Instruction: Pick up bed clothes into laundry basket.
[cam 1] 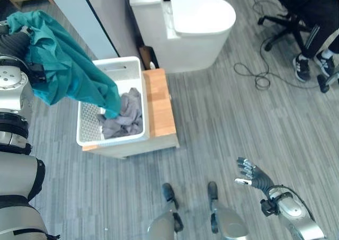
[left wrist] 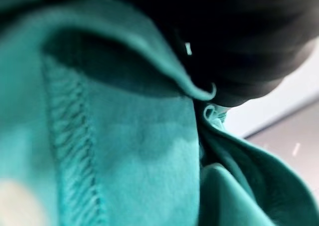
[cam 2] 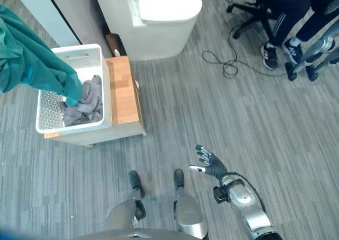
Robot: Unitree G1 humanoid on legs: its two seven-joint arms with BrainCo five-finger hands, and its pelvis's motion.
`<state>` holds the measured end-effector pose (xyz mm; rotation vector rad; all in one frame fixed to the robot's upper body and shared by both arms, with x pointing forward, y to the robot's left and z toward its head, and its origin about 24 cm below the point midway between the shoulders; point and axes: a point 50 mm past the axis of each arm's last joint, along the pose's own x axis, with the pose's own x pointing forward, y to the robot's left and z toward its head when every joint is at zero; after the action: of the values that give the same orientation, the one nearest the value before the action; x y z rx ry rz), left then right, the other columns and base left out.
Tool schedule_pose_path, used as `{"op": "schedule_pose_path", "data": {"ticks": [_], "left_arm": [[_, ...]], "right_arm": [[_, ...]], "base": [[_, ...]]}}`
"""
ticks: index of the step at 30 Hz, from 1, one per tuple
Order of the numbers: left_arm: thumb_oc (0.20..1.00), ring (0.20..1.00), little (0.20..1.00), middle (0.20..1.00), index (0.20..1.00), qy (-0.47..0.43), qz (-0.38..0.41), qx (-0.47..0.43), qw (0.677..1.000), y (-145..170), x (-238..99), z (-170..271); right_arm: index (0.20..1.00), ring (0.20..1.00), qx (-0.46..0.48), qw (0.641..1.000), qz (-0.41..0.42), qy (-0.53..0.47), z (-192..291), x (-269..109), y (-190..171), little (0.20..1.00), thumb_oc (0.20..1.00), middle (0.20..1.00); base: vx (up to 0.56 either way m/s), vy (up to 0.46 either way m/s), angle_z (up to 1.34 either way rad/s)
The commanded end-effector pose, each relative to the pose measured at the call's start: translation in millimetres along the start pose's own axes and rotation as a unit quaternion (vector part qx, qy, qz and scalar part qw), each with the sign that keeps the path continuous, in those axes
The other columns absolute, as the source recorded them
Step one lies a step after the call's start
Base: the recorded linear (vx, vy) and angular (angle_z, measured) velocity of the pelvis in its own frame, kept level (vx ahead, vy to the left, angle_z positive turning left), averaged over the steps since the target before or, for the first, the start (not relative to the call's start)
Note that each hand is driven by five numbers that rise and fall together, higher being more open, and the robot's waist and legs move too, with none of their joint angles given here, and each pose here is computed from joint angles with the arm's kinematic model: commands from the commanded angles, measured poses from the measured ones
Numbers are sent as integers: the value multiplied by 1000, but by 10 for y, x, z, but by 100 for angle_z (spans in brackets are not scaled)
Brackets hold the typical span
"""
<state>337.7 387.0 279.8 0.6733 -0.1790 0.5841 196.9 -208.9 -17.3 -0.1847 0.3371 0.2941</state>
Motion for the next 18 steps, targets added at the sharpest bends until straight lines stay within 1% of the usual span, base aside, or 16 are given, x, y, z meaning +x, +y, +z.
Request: {"op": "schedule_pose_path", "data": {"ticks": [1, 2, 3, 5, 6, 7, 8, 9, 13, 14, 18], "left_arm": [[200, 200, 200, 200, 200, -4, 40, 119, 992, 344, 68, 143], [200, 200, 200, 200, 200, -4, 40, 120, 992, 344, 69, 144], [200, 200, 200, 200, 200, 13, 35, 166, 985, 329, 48, 39], [200, 200, 200, 200, 200, 23, 33, 155, 987, 309, 31, -27], [200, 200, 200, 200, 200, 51, 31, 128, 990, 260, -18, -201], [200, 200, 200, 200, 200, 68, 26, 128, 989, 241, -45, -293], [200, 200, 200, 200, 200, 68, 26, 128, 989, 241, -45, -294], [200, 200, 200, 200, 200, 93, 25, 128, 987, 220, -82, -412], [200, 200, 200, 200, 200, 111, 33, 134, 984, 261, -104, -478], [1000, 1000, 1000, 1000, 1000, 106, 38, 131, 985, 260, -93, -450], [1000, 1000, 1000, 1000, 1000, 96, 46, 117, 987, 292, -82, -407]], "right_arm": [[1000, 1000, -17, 997, 3, -69, 275, 54, -16, 1000, 1000, 1000], [1000, 1000, -17, 997, 3, -69, 275, 54, -15, 1000, 1000, 1000], [1000, 1000, -17, 997, 6, -75, 295, 69, 5, 1000, 1000, 1000], [1000, 1000, -16, 997, 7, -77, 302, 74, 13, 1000, 1000, 1000], [1000, 1000, -17, 997, 8, -79, 309, 80, 26, 1000, 1000, 1000], [1000, 1000, -17, 997, 9, -77, 301, 79, 34, 1000, 1000, 1000], [1000, 1000, -17, 997, 9, -77, 301, 79, 33, 1000, 1000, 1000], [1000, 1000, -19, 997, 8, -73, 282, 73, 35, 1000, 1000, 1000], [1000, 1000, -21, 998, 2, -62, 233, 54, 20, 1000, 1000, 1000], [1000, 1000, -21, 998, 3, -62, 231, 60, 26, 1000, 1000, 1000], [1000, 1000, -20, 998, 5, -64, 245, 63, 26, 1000, 1000, 1000]], "base": [[-20, 14, -10], [-41, 38, -14], [-30, 26, -16], [-27, 24, -16], [-21, 16, -15], [-12, 7, -18], [-2, 1, -16], [3, -2, -10], [-1, -2, -1], [0, 0, 0], [4, -5, 2]]}}
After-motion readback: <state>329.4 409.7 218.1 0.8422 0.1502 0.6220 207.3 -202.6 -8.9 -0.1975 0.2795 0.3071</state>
